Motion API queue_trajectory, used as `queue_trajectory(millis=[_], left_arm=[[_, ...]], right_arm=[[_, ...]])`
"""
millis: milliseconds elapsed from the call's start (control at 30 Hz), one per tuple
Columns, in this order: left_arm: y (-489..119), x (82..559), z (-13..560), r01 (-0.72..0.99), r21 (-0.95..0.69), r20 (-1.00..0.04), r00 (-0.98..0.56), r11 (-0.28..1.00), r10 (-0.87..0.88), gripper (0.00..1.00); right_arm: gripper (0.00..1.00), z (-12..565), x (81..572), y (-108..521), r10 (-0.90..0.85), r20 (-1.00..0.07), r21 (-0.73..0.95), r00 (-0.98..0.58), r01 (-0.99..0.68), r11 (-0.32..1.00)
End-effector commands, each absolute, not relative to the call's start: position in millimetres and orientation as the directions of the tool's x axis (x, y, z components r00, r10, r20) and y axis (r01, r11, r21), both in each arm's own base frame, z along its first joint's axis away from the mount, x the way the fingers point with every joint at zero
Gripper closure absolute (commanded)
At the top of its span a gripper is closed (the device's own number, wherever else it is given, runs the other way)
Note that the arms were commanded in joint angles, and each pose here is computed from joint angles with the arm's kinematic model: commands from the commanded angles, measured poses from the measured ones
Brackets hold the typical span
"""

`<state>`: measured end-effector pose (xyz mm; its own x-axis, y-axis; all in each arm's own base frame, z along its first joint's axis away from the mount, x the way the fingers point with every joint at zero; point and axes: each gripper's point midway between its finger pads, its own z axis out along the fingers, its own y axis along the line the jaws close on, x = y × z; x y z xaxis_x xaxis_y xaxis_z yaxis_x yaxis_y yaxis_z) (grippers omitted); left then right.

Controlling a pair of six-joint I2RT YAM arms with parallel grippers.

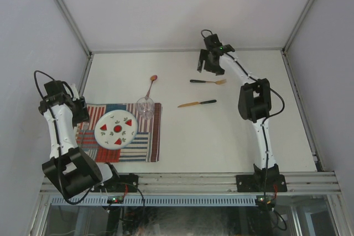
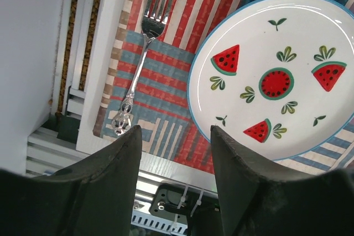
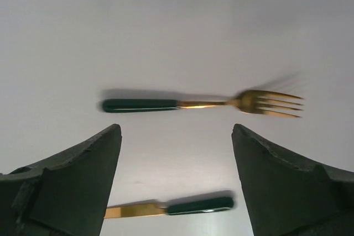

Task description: Set the dinner table for one person

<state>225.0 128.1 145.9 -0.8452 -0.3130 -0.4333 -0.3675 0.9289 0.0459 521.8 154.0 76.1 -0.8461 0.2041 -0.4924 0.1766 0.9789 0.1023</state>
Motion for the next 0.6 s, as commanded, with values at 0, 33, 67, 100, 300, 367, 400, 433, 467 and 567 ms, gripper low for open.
queue_trajectory(millis=[0,33,67,100,300,367,400,433,467,567], left_arm=[[134.8,228.2,174.9,-0.294,0.123,-0.527,-0.829,0.948,-0.189,0.43],[135.2,225.1,174.5,-0.289,0.135,-0.526,-0.831,0.948,-0.179,0.43],[135.2,222.4,174.4,-0.286,0.144,-0.527,-0.833,0.947,-0.171,0.43],[135.0,220.0,174.2,-0.281,0.152,-0.527,-0.834,0.948,-0.163,0.42],[131.8,216.5,167.7,-0.273,0.147,-0.524,-0.836,0.951,-0.159,0.42],[131.0,217.2,164.7,-0.274,0.136,-0.514,-0.841,0.952,-0.169,0.42],[130.3,217.8,163.7,-0.273,0.131,-0.511,-0.842,0.953,-0.171,0.42],[129.9,218.5,163.7,-0.274,0.126,-0.512,-0.841,0.953,-0.174,0.42],[129.6,219.0,164.0,-0.276,0.123,-0.512,-0.841,0.953,-0.177,0.42],[129.2,220.8,166.2,-0.277,0.117,-0.518,-0.836,0.954,-0.179,0.42]], right_arm=[[0.19,120.2,553.2,187.5,0.302,-0.577,0.233,-0.759,0.202,0.951],[0.2,119.2,552.3,190.2,0.302,-0.576,0.234,-0.76,0.201,0.951],[0.2,117.6,549.7,194.1,0.3,-0.573,0.236,-0.763,0.197,0.952],[0.2,115.8,547.0,198.2,0.304,-0.565,0.245,-0.767,0.196,0.95],[0.19,98.8,543.1,217.7,0.264,-0.589,0.235,-0.764,0.151,0.96],[0.2,88.5,548.1,223.5,0.286,-0.568,0.268,-0.772,0.155,0.951],[0.2,84.0,551.9,226.5,0.302,-0.555,0.288,-0.775,0.162,0.944],[0.2,81.9,554.7,230.4,0.309,-0.546,0.304,-0.779,0.159,0.939],[0.2,79.4,557.8,235.5,0.31,-0.542,0.318,-0.781,0.151,0.936],[0.2,82.0,566.4,250.9,0.297,-0.569,0.345,-0.767,0.106,0.933]])
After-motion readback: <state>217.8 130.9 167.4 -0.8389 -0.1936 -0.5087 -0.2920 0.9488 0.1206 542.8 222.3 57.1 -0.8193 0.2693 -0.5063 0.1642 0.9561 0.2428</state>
